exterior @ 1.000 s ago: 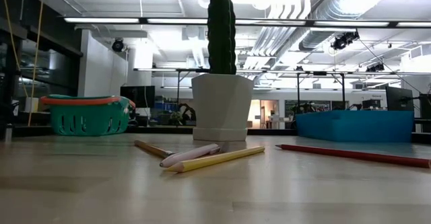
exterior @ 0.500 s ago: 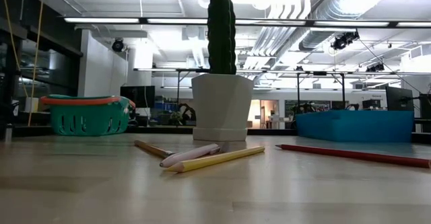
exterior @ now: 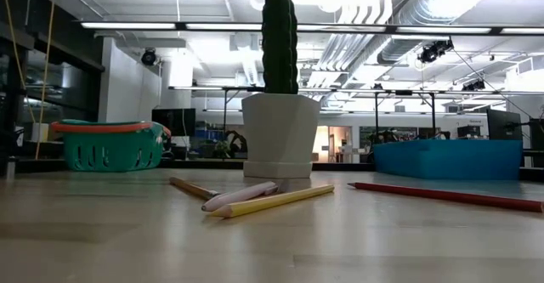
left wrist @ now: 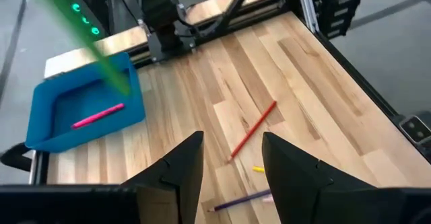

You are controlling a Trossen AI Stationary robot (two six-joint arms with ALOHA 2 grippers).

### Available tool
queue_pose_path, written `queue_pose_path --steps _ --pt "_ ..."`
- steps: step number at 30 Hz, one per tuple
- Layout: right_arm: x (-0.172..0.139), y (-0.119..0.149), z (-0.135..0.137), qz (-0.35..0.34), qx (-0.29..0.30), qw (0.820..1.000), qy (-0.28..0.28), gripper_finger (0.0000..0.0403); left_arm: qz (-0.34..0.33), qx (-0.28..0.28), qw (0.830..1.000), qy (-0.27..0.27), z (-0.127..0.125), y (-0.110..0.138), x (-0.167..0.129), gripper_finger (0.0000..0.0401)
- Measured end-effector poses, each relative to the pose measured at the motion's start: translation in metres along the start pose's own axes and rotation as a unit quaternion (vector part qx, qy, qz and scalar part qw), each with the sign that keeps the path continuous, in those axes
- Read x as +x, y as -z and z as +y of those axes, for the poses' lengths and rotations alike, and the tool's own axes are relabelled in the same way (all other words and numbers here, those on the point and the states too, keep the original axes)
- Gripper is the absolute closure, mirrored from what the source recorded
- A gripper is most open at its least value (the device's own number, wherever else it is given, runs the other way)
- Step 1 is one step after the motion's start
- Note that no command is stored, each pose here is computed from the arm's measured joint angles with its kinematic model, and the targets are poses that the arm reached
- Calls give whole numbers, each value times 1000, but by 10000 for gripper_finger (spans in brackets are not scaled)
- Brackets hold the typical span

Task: Sort pens & pencils
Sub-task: Put the green pen into the blue bin

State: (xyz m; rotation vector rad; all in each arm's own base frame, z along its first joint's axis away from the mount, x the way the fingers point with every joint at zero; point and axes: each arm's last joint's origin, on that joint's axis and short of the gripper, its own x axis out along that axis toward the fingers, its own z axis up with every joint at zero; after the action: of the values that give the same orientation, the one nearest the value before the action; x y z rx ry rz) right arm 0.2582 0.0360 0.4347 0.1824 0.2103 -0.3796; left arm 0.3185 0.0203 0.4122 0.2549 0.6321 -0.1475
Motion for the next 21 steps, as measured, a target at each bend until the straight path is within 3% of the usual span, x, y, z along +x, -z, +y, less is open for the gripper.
queue_pose_path --steps 10,16,21 --pt "17 12 -59 93 61 983 149 355 5 6 1000 -4 -1 0 0 268" --pt "18 21 -94 153 105 955 233 355 14 8 1000 -1 -2 2 0 268" --pt "17 24 -120 195 131 937 258 355 23 19 1000 3 -2 4 0 268"
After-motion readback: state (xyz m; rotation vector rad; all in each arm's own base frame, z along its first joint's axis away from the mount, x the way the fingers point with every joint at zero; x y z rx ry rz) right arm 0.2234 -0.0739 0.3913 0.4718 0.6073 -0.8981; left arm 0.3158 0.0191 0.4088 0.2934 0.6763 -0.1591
